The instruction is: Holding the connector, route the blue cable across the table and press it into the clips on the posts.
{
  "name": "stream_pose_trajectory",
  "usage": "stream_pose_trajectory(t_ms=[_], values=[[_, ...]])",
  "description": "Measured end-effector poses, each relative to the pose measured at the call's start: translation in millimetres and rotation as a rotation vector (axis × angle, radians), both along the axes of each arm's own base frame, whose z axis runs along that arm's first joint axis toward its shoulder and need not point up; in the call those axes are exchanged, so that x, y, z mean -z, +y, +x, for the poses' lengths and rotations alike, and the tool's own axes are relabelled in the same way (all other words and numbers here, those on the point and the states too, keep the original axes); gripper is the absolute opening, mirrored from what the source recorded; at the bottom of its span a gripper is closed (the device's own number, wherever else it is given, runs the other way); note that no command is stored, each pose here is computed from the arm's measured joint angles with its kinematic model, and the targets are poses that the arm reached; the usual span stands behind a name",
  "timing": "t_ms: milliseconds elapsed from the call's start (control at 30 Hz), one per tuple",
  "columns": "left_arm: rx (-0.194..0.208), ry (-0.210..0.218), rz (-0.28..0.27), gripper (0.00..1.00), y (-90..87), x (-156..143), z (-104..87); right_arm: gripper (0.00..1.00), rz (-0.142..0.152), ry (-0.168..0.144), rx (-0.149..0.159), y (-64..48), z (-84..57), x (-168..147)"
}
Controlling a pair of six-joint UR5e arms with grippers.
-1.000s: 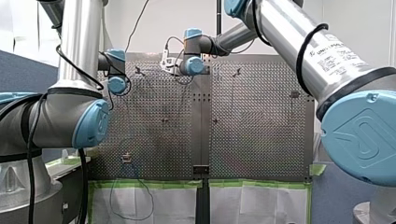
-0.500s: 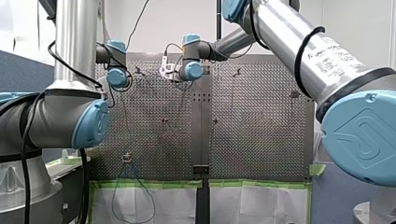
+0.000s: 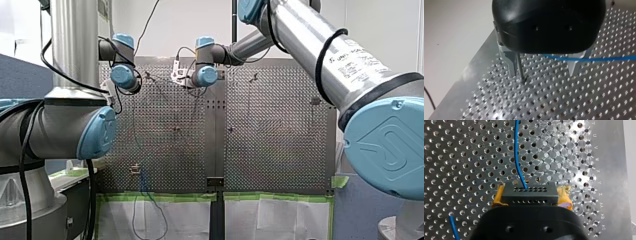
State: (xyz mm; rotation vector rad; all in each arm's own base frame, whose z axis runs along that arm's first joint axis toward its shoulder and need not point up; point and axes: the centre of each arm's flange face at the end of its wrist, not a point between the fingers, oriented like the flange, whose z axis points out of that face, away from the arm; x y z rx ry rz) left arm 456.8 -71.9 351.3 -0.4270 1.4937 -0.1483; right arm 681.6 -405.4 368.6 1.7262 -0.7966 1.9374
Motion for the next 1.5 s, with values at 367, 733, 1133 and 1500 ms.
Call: stream_pose_trajectory(t_ms=[367,733,1133,1500], values=[[0.06,-0.012,0.037,1.0,-16.5,-21,-32.7,0.0,0.006,0.004,0.018,-4.4,-3.6,1],[0.121,-0.032,0.136,1.0,-35.2,-33,-41.4,0.0,0.007,0.006,0.022,-5.4,-4.6,1],[0.178,-0.092,0.237,1.0,-61.4,-41,-24.5,0.0,0.009,0.007,0.024,-6.5,-5.4,1],[0.163,-0.125,0.245,1.0,-71.5,-40,-8.8,0.0,0.008,0.009,0.023,-6.6,-5.4,2]])
